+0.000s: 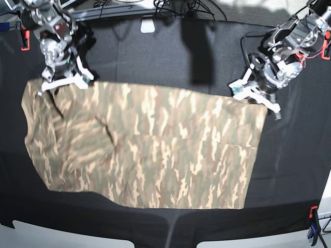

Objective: Layout the t-shirt on the table in an organized manner, then fold the t-shirt properly
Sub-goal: 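Pull the grasped corners apart with both grippers to straighten the shirt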

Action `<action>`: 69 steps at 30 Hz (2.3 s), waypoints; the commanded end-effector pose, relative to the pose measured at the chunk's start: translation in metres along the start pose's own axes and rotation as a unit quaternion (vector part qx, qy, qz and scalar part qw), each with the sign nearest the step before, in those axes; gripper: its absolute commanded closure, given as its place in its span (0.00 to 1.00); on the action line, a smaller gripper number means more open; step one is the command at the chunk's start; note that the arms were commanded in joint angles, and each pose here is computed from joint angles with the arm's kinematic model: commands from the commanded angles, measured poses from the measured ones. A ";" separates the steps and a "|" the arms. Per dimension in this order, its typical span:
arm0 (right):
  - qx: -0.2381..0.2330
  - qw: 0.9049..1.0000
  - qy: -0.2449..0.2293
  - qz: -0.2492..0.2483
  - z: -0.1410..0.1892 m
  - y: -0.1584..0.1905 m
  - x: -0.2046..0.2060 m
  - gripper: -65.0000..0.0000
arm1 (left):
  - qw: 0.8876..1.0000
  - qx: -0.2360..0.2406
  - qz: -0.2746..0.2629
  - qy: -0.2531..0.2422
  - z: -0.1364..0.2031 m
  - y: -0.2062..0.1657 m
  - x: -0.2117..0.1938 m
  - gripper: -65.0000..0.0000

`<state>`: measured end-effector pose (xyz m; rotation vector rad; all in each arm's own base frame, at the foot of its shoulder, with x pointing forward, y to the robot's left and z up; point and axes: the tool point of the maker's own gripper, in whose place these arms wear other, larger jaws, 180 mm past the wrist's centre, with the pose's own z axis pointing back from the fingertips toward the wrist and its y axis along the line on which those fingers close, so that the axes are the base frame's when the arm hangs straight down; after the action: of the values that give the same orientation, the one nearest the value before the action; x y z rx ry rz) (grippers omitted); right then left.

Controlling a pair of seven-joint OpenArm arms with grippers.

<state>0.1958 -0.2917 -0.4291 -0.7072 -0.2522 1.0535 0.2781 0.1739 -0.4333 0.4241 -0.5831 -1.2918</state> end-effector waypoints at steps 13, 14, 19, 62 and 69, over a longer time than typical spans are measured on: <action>-0.021 0.999 -0.003 0.041 0.050 -0.010 -0.021 1.00 | 0.995 -0.015 -0.022 0.101 0.028 -0.030 -0.063 1.00; -0.018 0.999 -0.002 0.043 0.051 -0.007 -0.022 1.00 | 0.995 -0.014 -0.021 0.100 0.033 -0.033 -0.064 1.00; -0.002 0.998 0.003 0.055 0.055 0.008 -0.029 1.00 | 0.995 -0.012 -0.021 0.098 0.059 -0.044 -0.065 1.00; 0.047 0.991 -0.085 0.089 0.133 0.059 -0.029 0.66 | 0.968 -0.066 0.014 0.241 0.122 -0.103 -0.106 0.69; 0.056 0.984 -0.132 -0.106 0.130 0.045 0.025 0.66 | 0.966 0.094 0.006 0.239 0.123 -0.046 -0.106 0.69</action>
<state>0.1064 -0.2024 -0.3692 -0.4102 -0.4609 0.9362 0.1455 0.2654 -0.3886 0.8343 -0.2915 -1.0672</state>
